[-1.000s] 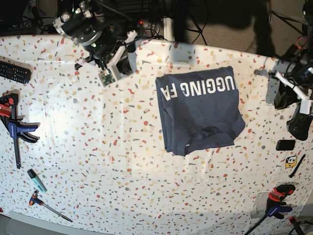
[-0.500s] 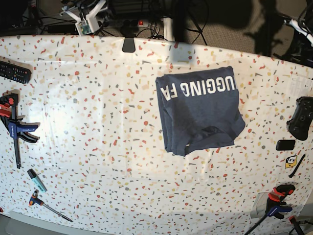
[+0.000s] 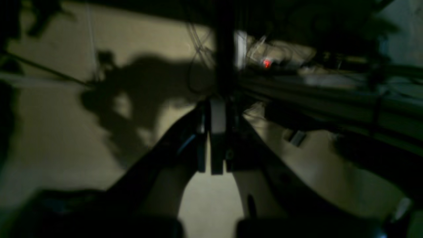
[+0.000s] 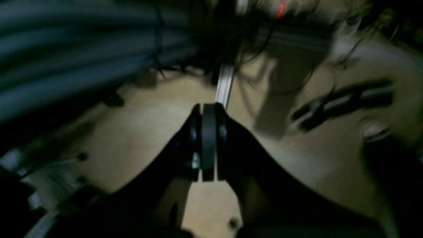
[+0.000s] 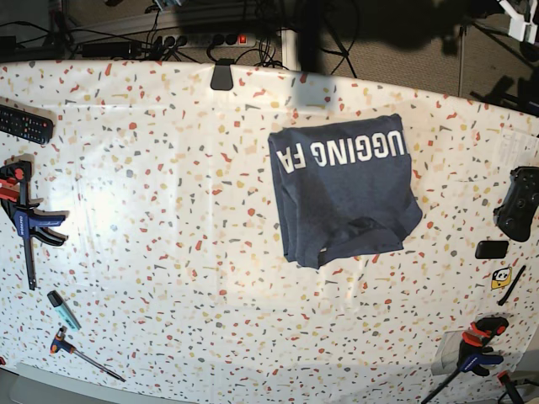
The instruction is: Fold the T-shirt properly
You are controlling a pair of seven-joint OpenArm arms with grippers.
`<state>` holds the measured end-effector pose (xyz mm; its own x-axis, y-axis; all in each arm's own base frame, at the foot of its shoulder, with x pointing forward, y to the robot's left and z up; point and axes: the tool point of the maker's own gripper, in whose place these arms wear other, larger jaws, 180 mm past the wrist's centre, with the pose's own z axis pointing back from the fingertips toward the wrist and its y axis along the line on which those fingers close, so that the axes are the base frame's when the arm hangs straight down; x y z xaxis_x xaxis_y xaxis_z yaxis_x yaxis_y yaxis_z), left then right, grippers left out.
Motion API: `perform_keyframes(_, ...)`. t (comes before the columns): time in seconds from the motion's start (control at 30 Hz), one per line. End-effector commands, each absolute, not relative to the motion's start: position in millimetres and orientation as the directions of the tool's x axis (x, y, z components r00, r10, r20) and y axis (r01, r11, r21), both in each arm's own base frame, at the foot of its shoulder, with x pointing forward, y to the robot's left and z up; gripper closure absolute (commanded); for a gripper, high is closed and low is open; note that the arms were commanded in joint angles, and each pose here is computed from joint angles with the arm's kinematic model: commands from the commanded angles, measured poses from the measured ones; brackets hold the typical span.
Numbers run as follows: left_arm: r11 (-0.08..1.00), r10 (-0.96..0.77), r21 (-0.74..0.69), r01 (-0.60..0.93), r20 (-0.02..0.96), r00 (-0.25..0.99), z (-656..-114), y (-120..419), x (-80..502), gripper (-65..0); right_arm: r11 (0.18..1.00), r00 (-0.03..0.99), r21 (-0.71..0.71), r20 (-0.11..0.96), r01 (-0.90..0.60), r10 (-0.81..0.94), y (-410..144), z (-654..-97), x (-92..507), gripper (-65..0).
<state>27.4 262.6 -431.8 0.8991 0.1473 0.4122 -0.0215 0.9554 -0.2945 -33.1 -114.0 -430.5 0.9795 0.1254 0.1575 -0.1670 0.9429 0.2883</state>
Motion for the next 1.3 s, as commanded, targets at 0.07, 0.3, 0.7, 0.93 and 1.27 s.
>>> perform_keyframes(0.07,0.944,0.199,-0.321,-0.079,0.36,0.911,-458,266,10,0.0,0.944,0.994,0.313,0.061,-0.108,0.094,-118,-463,-56,0.0)
perform_keyframes(0.3,0.915,0.324,-0.332,-0.229,0.267,0.908,-519,270,-24,0.0,0.961,0.991,0.274,-0.121,-0.028,0.063,-152,-538,-96,0.0)
perform_keyframes(0.7,0.902,0.349,-0.308,-0.301,0.111,0.931,-596,236,-45,0.0,0.972,0.98,0.218,-0.191,0.089,-0.047,-192,-602,-96,0.0)
perform_keyframes(0.93,0.902,0.357,-0.277,-0.331,0.047,0.933,-629,189,-35,0.0,0.973,0.984,0.215,-0.173,0.087,-0.05,-193,-618,-64,0.0)
perform_keyframes(1.27,0.918,0.296,-0.299,-0.261,0.081,0.952,-640,144,-4,0.0,0.968,0.984,0.227,-0.164,0.109,-0.072,-188,-626,-45,0.0)
